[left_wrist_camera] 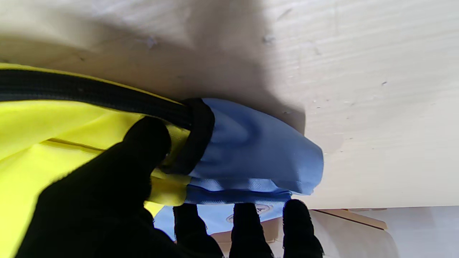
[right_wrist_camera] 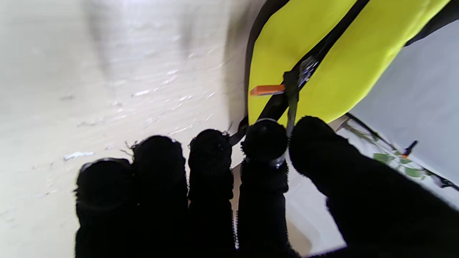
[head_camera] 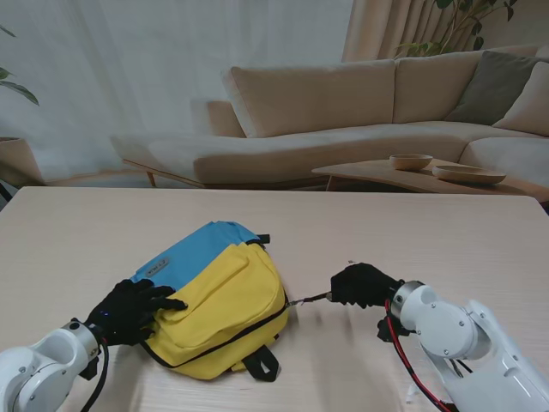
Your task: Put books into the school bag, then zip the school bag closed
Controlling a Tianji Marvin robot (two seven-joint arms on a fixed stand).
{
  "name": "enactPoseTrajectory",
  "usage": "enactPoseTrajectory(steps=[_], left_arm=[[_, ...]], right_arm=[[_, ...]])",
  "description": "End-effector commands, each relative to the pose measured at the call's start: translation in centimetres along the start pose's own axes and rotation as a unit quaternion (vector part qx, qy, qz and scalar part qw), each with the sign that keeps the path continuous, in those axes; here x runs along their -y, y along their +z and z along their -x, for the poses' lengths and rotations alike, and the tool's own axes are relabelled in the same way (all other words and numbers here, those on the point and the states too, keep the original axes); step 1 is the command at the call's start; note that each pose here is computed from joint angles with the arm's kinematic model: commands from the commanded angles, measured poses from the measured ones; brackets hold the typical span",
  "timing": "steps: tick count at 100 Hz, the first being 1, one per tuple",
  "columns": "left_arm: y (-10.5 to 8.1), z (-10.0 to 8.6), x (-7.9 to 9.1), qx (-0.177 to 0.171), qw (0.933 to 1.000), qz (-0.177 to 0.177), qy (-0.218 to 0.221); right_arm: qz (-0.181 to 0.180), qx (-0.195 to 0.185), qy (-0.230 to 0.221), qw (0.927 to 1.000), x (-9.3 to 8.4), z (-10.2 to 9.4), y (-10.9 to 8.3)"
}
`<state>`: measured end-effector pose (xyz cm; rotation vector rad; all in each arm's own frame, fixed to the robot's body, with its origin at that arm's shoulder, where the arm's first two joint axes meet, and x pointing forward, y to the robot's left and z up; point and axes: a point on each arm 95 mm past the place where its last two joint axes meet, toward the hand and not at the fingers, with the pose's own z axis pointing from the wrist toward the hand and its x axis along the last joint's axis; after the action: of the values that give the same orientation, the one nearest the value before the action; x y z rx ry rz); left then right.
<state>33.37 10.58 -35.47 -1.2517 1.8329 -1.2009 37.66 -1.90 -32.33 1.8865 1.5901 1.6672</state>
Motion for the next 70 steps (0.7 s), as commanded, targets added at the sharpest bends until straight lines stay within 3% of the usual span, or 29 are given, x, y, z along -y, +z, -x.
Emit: enactPoseTrajectory(steps=[1,43,70], left_arm=[[0.1,1.7,-0.5,0.022,0.9995,0.025,-0.002],[3.9,4.6,1.4,0.012,0.9992,0.028,-0.025],[5.7,4.4,3.0,-0.017,0.9982,0.034,-0.047]], right_arm=[[-0.019,0.001,-0.004,0.9998,1.0,0.4,-0.9],[-0.073,-0.065,-0.013,0.9951,3.5,-0.3,-4.0],[-0.104,-0.089,-0.017,0.9905,5.1,-1.2,-4.6]])
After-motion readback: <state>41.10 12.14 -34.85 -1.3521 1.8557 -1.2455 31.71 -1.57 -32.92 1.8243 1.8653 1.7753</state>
